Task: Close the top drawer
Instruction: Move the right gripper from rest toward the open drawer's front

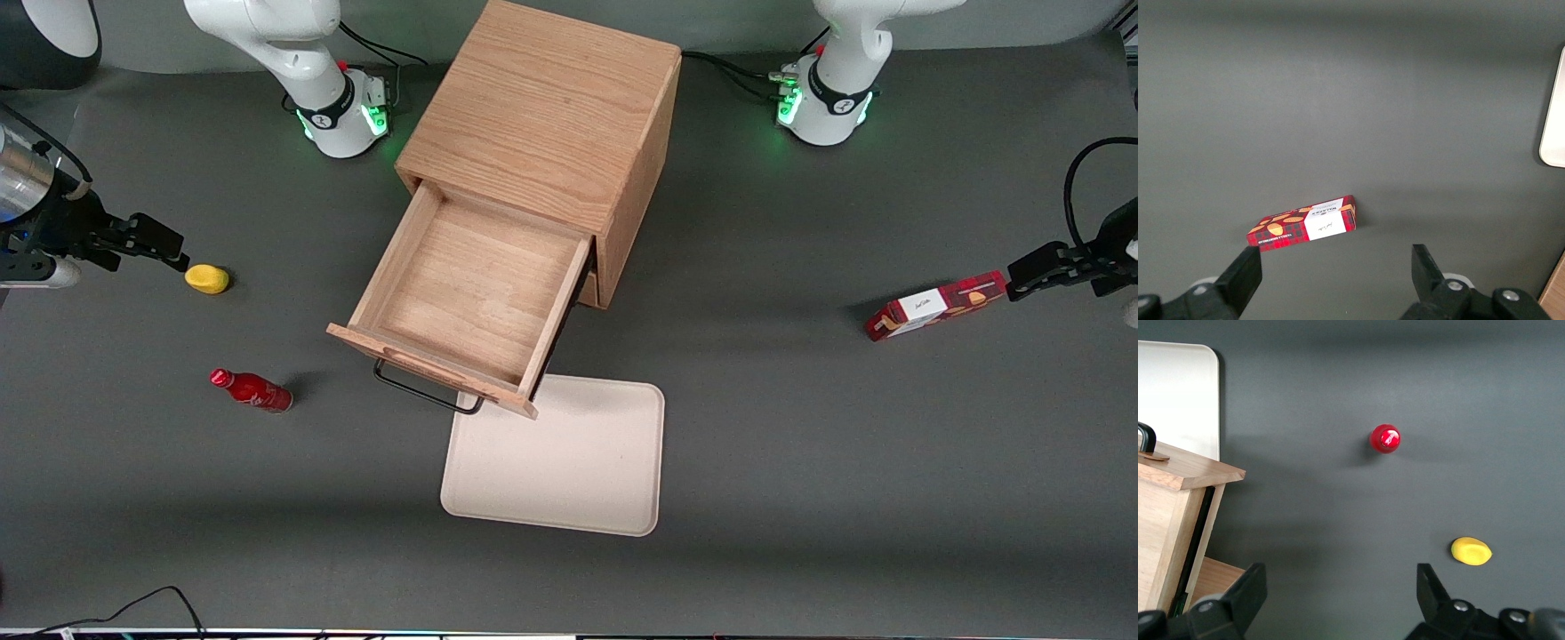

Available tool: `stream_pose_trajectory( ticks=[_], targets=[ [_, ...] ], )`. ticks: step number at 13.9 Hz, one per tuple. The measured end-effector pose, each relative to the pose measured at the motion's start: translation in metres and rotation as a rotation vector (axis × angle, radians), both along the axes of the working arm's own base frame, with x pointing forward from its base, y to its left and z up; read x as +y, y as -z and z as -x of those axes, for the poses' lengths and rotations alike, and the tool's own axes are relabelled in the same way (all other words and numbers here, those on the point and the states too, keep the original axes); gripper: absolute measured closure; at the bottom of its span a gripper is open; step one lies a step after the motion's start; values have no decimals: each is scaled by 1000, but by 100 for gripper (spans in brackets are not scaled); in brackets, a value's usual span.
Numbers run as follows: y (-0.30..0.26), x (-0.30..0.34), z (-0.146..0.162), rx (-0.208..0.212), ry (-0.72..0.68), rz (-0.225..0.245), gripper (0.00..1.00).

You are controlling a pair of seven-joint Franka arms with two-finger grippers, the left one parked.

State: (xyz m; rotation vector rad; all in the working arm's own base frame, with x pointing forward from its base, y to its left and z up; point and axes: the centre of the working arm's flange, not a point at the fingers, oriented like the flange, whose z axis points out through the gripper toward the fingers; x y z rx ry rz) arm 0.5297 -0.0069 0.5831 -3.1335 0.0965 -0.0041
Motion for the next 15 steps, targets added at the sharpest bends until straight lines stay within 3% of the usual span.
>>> stream_pose_trajectory(
  ticks=[9,15],
  targets=[
    [3,1,-9,-6,-7,-1,0],
    [10,25,-75,-3,-81,-23,0]
  ],
)
